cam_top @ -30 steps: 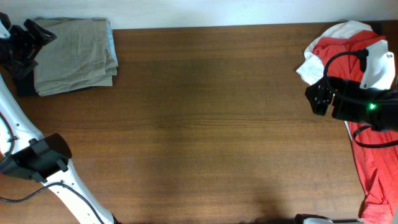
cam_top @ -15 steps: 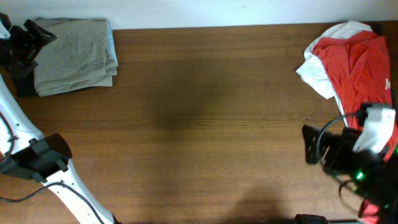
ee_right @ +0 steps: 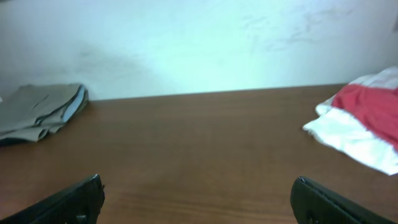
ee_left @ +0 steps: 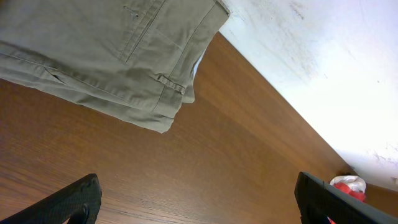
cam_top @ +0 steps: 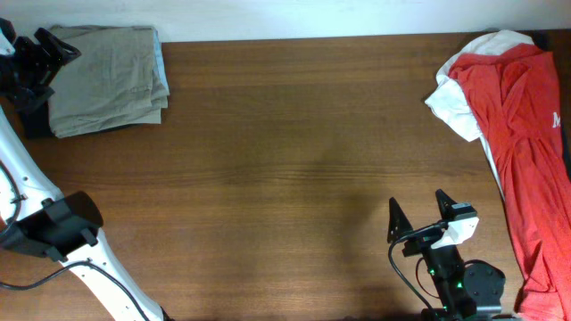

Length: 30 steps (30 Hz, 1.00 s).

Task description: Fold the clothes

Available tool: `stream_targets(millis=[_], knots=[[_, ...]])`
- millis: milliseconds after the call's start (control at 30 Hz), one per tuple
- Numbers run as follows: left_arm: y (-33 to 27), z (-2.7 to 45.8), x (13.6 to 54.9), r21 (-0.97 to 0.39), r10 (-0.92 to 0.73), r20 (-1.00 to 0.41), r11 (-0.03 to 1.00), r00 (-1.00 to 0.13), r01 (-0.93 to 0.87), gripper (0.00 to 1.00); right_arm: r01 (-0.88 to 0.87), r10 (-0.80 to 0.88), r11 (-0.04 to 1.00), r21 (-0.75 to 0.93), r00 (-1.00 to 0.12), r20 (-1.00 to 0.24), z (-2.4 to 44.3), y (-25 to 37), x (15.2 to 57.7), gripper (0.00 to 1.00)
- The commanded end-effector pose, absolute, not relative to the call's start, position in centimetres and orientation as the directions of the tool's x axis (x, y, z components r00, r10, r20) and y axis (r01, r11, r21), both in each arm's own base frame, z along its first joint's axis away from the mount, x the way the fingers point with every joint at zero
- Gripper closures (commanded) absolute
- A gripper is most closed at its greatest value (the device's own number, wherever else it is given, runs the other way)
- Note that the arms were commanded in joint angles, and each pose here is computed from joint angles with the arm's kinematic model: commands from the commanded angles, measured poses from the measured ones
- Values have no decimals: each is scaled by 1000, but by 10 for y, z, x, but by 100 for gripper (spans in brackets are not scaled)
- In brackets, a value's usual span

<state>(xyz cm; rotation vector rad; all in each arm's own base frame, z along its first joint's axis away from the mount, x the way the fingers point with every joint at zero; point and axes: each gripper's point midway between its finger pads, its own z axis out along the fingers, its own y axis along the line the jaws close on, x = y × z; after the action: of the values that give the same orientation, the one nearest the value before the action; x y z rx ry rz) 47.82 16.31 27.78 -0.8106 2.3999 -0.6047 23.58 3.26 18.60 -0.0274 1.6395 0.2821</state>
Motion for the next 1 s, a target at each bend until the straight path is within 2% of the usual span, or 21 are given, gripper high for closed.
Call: stream_targets(millis=[0,167,800,900,967], knots=[[164,272,479,-558,-656,-323,714,-682,-423,1,-163,149,975,154,-45,-988,186,28,240,1],[165,272,479,-557,-657,-323,714,-681,-424,1,-139,163,975,174,-85,-983,160,25,244,1],[163,272,479,-557,-655,-322,715,-684,-422,1,-139,138,979,149,-81,-987,160,25,244,1],[141,291,460,-557,-642,-310,720,-702,-414,1,-139,138,979,149,-81,-987,160,25,244,1],[105,297,432,-553,-619,-254,723,-744,-413,1,-139,138,979,149,-81,-987,160,25,244,1]])
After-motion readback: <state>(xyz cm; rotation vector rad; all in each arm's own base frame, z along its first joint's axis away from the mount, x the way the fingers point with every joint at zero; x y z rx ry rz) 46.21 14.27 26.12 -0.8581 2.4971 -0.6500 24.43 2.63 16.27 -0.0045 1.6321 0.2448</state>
